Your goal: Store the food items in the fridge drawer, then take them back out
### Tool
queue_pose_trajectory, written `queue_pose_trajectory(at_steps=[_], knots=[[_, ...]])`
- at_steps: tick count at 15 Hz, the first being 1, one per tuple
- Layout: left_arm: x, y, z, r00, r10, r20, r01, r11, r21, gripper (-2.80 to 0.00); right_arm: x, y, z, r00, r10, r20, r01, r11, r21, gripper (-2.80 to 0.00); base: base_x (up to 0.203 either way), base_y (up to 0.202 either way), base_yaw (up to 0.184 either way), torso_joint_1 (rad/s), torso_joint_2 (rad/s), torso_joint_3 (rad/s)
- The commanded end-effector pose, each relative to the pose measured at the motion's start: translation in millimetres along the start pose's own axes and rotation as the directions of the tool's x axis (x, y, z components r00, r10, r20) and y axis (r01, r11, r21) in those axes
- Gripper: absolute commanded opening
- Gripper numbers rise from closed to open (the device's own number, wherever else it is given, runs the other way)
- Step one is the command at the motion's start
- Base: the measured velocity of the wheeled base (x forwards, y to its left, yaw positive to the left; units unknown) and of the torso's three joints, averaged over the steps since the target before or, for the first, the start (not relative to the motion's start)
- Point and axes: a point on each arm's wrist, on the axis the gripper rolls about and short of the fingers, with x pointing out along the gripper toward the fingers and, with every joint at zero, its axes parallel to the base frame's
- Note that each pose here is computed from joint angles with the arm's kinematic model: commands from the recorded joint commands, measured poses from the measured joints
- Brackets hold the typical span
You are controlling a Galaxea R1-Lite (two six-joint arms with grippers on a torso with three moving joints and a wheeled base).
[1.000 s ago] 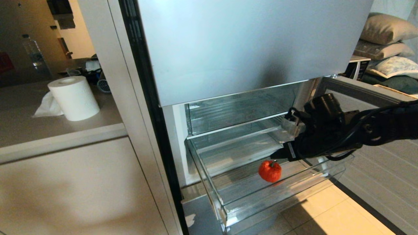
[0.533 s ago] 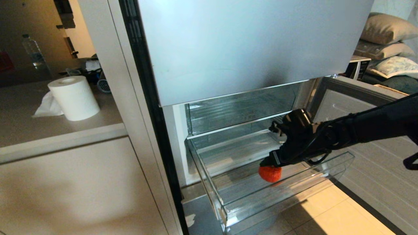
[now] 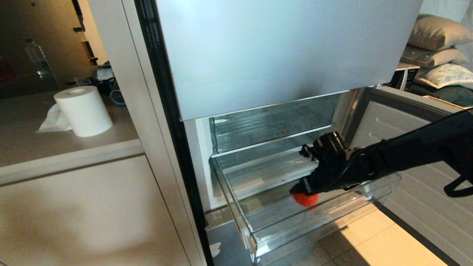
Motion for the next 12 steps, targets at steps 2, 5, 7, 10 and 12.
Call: queue_pose_trajectory(at_steps=[2, 5, 7, 10, 12], knots=[[0, 0.0, 0, 1.000, 0.000, -0.002, 0.000, 1.000, 0.000, -2.80, 7, 3, -5, 1.000, -0.022, 0.000, 0.022, 1.000, -0.008, -2.80, 0.000, 0.000, 0.000, 0.000, 0.00, 0.000], [0, 0.0, 0, 1.000, 0.000, -0.002, 0.000, 1.000, 0.000, -2.80, 7, 3, -5, 1.000, -0.023, 0.000, 0.023, 1.000, -0.001, -2.80, 0.000, 0.000, 0.000, 0.000, 0.00, 0.000], [0, 0.0, 0, 1.000, 0.000, -0.002, 0.000, 1.000, 0.000, -2.80, 4, 4, -3, 1.000, -0.023, 0.011, 0.023, 1.000, -0.001, -2.80, 0.000, 0.000, 0.000, 0.000, 0.00, 0.000], [0, 0.0, 0, 1.000, 0.000, -0.002, 0.000, 1.000, 0.000, -2.80, -26, 6, 12, 0.995, -0.017, 0.094, 0.018, 1.000, -0.001, -2.80, 0.000, 0.000, 0.000, 0.000, 0.00, 0.000], [0, 0.0, 0, 1.000, 0.000, -0.002, 0.000, 1.000, 0.000, -2.80, -55, 9, 21, 0.987, -0.009, 0.163, 0.010, 1.000, -0.007, -2.80, 0.000, 0.000, 0.000, 0.000, 0.00, 0.000]])
